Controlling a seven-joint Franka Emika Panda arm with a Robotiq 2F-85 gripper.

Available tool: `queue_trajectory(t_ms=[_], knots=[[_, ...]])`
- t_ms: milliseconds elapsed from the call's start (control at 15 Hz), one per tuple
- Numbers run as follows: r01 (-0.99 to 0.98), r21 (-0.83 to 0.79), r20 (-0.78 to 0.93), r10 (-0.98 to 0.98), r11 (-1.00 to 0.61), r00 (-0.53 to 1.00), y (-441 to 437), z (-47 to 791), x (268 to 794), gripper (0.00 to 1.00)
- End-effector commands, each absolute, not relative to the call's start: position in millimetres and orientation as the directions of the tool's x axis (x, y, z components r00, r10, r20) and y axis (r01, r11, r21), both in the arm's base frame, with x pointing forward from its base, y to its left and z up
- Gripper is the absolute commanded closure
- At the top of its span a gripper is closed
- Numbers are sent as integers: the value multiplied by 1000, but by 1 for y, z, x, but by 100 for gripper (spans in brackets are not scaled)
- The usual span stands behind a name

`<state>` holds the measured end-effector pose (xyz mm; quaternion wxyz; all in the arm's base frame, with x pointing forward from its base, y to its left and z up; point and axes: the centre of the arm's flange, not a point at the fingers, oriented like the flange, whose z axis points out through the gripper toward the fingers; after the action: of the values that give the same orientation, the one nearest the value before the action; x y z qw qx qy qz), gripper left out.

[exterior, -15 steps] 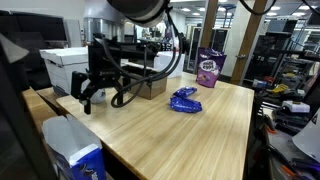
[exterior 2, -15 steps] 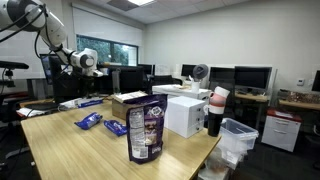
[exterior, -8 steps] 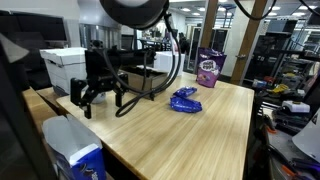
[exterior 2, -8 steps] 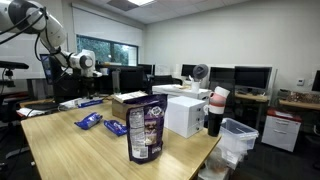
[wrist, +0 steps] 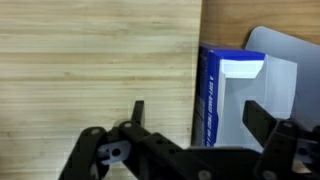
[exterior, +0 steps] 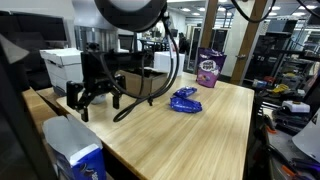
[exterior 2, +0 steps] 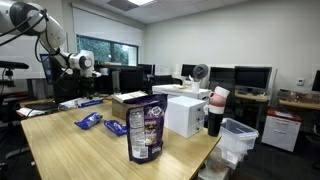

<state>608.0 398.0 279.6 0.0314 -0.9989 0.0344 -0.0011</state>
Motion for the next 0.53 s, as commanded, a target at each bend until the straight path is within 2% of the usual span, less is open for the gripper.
queue_trajectory(t_ms=[0,467], knots=[[-63,-56,42,-66,-996,997,405,286,605,0],[-30,-77,61,-35,-997,998,425,289,600,0]])
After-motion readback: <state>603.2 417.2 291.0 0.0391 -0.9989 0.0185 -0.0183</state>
